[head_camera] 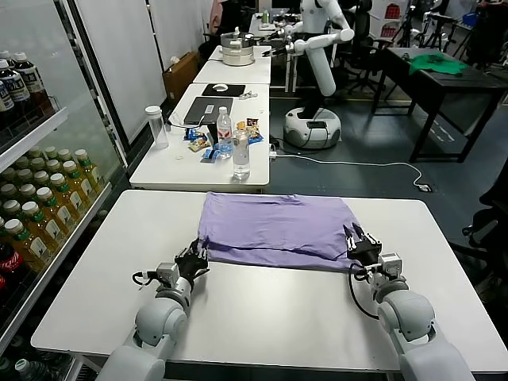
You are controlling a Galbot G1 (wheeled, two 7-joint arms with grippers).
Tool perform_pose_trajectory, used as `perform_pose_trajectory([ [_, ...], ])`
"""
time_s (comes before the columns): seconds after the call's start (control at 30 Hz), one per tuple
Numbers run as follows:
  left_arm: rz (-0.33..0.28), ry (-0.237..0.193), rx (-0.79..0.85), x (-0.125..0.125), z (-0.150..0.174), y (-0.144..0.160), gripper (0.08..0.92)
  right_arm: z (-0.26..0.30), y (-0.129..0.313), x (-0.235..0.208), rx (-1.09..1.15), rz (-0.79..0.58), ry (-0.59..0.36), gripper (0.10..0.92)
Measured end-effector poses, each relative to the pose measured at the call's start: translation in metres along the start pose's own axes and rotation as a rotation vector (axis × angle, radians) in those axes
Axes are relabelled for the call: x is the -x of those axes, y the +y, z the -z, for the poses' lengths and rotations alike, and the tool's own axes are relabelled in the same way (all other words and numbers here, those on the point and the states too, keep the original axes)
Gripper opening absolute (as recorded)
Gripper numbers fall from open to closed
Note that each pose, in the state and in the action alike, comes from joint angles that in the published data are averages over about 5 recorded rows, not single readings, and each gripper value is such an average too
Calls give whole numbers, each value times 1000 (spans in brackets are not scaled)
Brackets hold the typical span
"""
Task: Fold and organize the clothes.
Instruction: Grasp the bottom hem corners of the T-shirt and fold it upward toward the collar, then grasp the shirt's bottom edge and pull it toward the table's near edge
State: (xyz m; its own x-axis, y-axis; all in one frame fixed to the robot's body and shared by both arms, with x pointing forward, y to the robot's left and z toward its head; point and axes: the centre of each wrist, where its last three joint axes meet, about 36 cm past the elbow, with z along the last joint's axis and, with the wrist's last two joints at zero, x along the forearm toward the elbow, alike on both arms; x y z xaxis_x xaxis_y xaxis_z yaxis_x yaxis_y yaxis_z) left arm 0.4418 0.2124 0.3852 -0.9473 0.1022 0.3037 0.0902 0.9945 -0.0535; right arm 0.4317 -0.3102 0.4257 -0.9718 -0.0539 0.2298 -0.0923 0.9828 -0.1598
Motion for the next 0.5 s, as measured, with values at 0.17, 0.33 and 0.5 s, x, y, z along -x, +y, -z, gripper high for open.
perform_pose_trajectory([
  [0.17, 12, 14, 1, -4, -5, -1, 660, -12, -3, -9, 32, -19, 57, 731],
  [0.33, 24, 27, 0, 1, -7, -3, 785, -20, -1, -11, 76, -24, 119, 807],
  [0.5, 42, 36, 8, 12, -7, -5, 745, -27, 1, -9, 109, -17, 184, 715],
])
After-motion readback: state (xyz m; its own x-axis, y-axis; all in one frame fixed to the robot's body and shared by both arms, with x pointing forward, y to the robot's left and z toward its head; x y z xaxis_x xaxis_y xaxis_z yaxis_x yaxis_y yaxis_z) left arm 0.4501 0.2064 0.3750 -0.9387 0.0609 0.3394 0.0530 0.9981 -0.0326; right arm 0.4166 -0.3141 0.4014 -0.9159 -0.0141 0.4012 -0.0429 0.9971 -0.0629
